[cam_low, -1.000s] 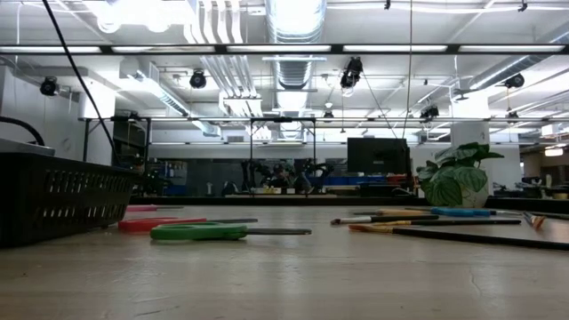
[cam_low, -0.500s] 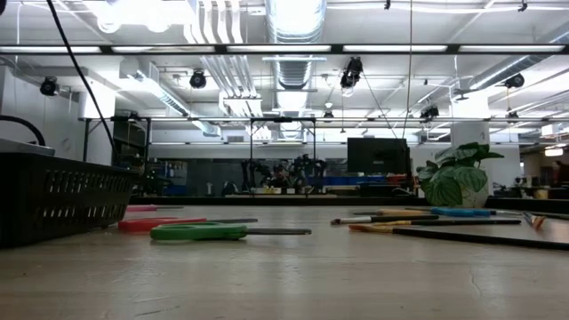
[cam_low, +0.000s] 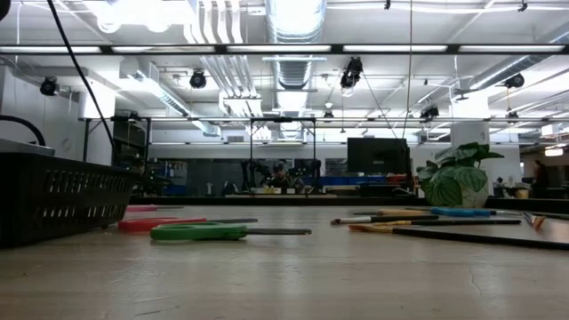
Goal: Pick & Place Paint Supplies
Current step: Put the silver paint brush into the transparent bin, then put the gold paint brush into the transparent bin
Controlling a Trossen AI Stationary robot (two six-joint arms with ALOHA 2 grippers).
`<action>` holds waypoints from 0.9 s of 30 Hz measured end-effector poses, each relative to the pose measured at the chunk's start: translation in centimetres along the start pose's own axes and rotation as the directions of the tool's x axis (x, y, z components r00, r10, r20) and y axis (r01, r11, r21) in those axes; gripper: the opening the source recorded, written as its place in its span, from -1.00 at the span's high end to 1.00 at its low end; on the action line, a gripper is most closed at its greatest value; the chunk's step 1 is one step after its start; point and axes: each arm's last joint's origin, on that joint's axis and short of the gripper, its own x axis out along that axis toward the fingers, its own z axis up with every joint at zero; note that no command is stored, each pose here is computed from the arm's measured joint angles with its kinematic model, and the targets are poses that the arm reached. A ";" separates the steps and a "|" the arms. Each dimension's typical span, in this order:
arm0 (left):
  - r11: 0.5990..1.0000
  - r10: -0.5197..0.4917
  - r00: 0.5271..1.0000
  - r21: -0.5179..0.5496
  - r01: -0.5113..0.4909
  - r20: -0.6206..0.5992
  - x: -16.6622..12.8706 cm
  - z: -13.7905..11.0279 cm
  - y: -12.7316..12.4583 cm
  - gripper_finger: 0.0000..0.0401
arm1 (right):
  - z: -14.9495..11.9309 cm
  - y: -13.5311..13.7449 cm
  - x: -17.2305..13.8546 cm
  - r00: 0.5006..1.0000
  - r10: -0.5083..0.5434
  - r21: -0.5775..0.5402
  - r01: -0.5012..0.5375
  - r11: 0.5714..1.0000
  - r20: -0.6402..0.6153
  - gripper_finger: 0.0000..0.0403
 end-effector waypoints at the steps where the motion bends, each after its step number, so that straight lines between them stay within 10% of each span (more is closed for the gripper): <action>1: 1.000 0.000 1.000 -0.005 0.000 0.001 0.0 0.0 0.0 0.87 | 0.0 0.0 0.0 1.000 0.000 0.001 0.000 1.000 0.000 -0.27; 13: 1.000 0.003 1.000 -0.005 -0.003 0.017 0.1 0.1 0.1 0.37 | 0.0 0.0 0.0 1.000 0.000 0.000 0.000 1.000 0.000 -0.27; 27: 0.996 -0.015 1.000 -0.086 0.017 0.016 -0.3 0.0 -0.3 0.33 | 0.0 0.0 0.0 1.000 0.000 0.001 0.000 1.000 0.000 -0.27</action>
